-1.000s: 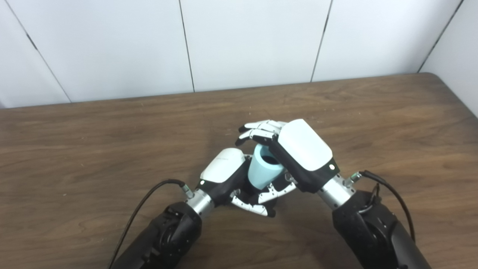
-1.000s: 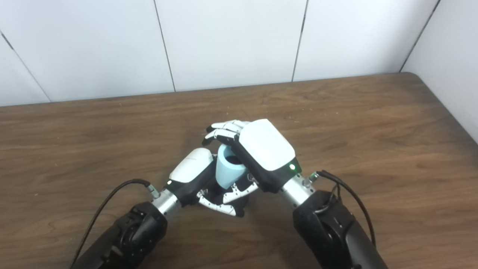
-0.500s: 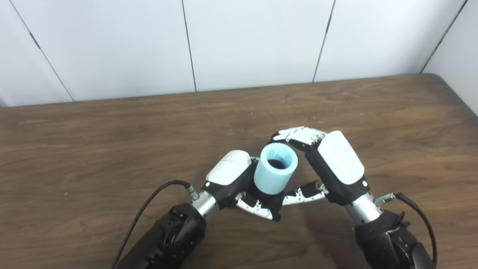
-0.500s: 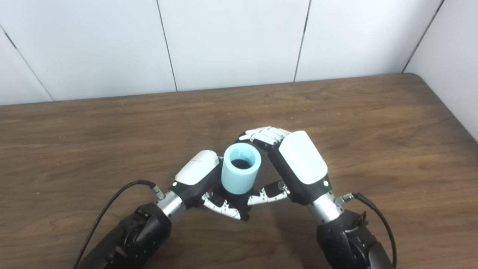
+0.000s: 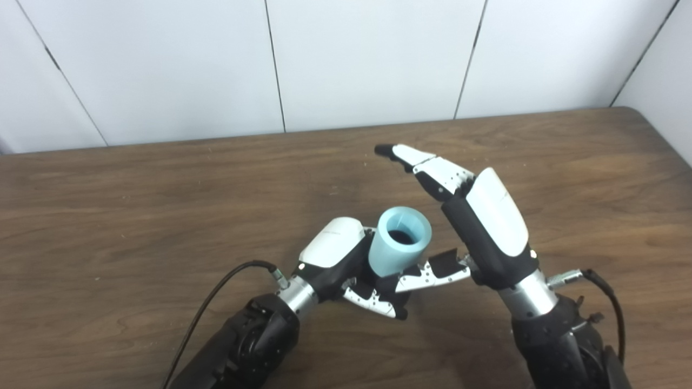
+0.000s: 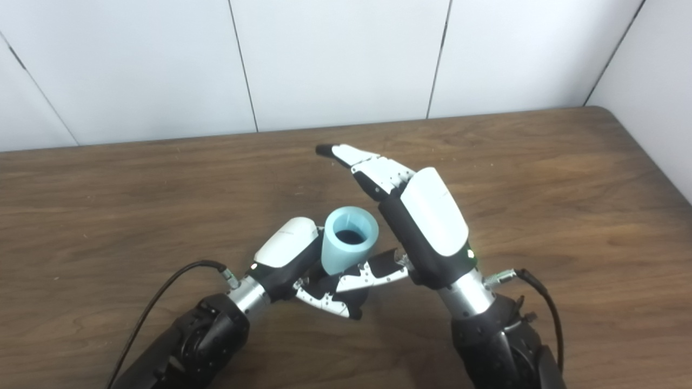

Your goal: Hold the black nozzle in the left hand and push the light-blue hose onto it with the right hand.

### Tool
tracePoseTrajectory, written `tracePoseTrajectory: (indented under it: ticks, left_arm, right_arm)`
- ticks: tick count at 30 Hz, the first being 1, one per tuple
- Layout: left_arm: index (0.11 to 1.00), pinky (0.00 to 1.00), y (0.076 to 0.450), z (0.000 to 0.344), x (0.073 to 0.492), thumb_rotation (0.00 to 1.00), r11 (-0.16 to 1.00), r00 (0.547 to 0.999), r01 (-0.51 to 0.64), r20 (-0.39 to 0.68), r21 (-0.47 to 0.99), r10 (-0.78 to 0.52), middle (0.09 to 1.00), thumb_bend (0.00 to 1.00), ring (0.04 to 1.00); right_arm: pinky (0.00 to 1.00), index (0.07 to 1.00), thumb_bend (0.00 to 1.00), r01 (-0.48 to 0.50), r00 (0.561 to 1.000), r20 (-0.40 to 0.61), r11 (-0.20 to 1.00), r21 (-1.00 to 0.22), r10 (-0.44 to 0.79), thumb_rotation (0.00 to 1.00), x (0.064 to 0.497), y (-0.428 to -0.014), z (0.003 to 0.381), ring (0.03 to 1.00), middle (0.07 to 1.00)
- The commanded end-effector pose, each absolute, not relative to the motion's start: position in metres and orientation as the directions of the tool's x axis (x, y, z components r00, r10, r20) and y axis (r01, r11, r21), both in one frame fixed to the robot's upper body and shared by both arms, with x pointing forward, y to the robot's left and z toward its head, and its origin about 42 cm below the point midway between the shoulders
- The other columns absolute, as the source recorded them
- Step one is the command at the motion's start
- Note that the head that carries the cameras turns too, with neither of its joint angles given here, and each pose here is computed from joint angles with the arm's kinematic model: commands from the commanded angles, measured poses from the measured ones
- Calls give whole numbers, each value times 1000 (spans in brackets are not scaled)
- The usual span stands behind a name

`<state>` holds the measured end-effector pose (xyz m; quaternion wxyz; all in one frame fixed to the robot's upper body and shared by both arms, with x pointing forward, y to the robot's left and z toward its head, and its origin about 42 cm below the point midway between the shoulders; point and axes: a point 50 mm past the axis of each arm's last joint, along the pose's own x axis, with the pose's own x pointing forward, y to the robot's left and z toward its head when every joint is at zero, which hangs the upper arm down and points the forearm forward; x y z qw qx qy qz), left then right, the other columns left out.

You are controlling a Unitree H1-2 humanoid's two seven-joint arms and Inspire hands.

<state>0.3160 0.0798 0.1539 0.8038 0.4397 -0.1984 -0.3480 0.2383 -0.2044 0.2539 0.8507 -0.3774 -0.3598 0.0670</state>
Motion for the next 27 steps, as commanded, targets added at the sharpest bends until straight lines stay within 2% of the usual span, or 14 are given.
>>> tracePoseTrajectory:
  ticks: [1,4,7,9,12,13,15,19,20,21,24,27]
  left_arm:
    - [473,336,103,108,307,87,190,675,487,-230,852,-701,356,510,306]
    - [473,315,107,110,307,91,195,674,463,-201,865,-711,351,511,303]
    - [483,333,112,109,305,98,196,659,441,-168,876,-733,433,512,367]
    - [492,452,117,108,304,99,193,646,434,-154,880,-747,550,511,485]
    - [496,654,141,106,307,98,201,629,436,-137,877,-765,641,511,616]
    - [496,677,150,106,307,98,209,627,439,-132,874,-768,651,511,632]
    - [499,759,161,107,307,98,222,625,443,-122,869,-771,717,511,727]
    - [500,814,178,115,305,99,262,638,423,-80,868,-766,777,510,791]
    - [622,822,181,117,304,253,276,644,420,-69,865,-762,790,646,801]
    - [712,827,183,118,303,348,286,648,418,-63,862,-759,803,741,810]
    - [780,834,188,124,300,394,317,673,410,-49,855,-738,823,824,827]
    - [795,842,191,130,298,392,338,695,403,-43,851,-718,836,844,838]
  right_arm:
    - [749,979,775,198,694,611,715,-671,381,335,236,-209,265,844,897]
    - [728,979,764,199,709,602,715,-671,368,338,237,-213,263,848,897]
    - [712,964,749,198,715,602,722,-663,356,317,236,-217,263,844,893]
    - [699,953,739,203,718,603,724,-659,348,302,237,-220,263,834,889]
    - [697,947,744,221,725,602,714,-664,335,313,238,-228,261,828,883]
    - [697,946,744,222,727,601,715,-663,332,315,238,-231,260,827,882]
    - [709,947,736,220,729,600,717,-661,330,305,239,-234,258,828,882]
    - [710,944,728,220,732,599,719,-659,325,280,240,-236,253,829,882]
    - [710,941,729,223,734,597,716,-661,323,278,240,-237,252,829,882]
    - [711,938,732,225,735,596,714,-663,322,280,239,-237,252,830,882]
    - [714,935,732,236,742,592,705,-669,314,271,239,-242,249,829,880]
    - [715,936,727,244,748,589,698,-674,307,254,240,-247,247,825,879]
